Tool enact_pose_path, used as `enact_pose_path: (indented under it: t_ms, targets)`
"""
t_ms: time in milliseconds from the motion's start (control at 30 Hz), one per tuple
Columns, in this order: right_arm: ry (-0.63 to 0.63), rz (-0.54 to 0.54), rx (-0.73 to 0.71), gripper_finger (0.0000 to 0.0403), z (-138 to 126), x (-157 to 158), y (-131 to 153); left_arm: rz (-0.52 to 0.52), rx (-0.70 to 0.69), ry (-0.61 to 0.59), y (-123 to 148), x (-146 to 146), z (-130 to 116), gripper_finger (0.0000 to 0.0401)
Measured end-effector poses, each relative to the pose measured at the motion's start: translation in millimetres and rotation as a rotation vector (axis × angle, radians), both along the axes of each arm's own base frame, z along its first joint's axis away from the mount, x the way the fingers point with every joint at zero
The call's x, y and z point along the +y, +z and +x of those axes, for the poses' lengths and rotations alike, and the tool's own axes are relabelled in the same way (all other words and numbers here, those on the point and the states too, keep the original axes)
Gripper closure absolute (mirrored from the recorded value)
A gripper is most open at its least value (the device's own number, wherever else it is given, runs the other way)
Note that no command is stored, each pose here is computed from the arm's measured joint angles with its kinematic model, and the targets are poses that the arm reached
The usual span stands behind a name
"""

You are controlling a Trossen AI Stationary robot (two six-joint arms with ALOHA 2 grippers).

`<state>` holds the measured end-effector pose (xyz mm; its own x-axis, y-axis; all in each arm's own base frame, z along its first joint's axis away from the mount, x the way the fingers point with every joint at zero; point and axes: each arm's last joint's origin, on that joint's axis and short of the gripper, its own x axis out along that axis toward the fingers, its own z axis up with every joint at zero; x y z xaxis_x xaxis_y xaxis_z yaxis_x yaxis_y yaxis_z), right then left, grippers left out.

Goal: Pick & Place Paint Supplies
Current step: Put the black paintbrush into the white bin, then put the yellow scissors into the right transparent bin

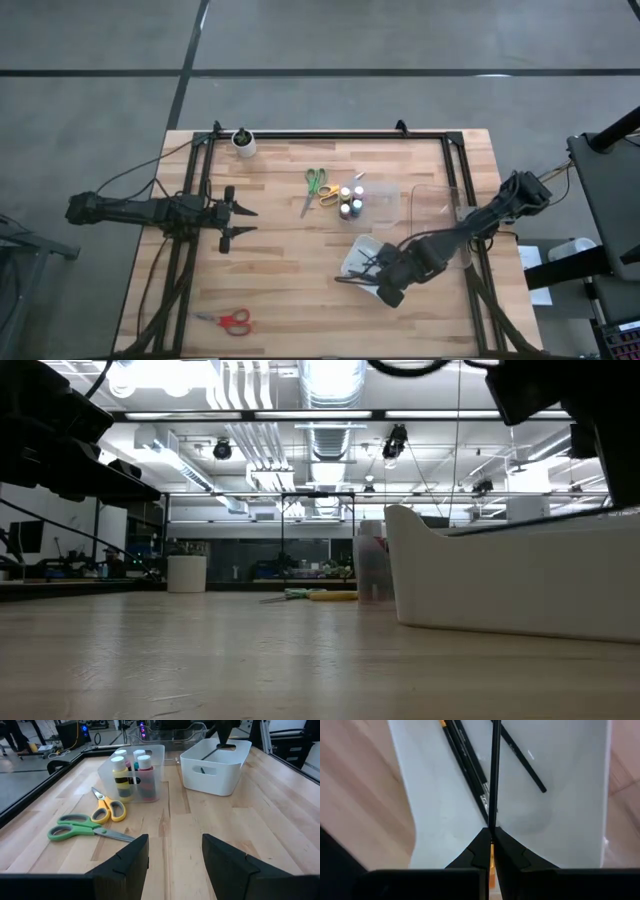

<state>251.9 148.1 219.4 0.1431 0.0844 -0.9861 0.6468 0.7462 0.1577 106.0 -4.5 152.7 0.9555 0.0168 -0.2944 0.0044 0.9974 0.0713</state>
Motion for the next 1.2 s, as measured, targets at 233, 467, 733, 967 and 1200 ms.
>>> enact_pose_path:
  t_ms: [233,467,733,967,1200]
  targets:
    - [0.019,-0.041,0.049,0.0392,6,3,-18,0.000,0.000,0.000,0,0,0,0.0214]
    - [0.037,-0.074,0.031,0.0392,9,4,-24,0.000,0.000,0.000,0,0,0,0.0214]
    - [0.036,-0.111,0.003,0.0392,11,4,-24,0.000,0.000,0.000,0,0,0,0.0214]
    - [0.013,-0.105,0.000,0.0386,10,3,-27,0.000,0.000,0.000,0,0,0,0.0214]
    - [0.010,-0.085,-0.024,0.0312,10,3,-35,0.000,0.000,0.000,0,0,0,0.0214]
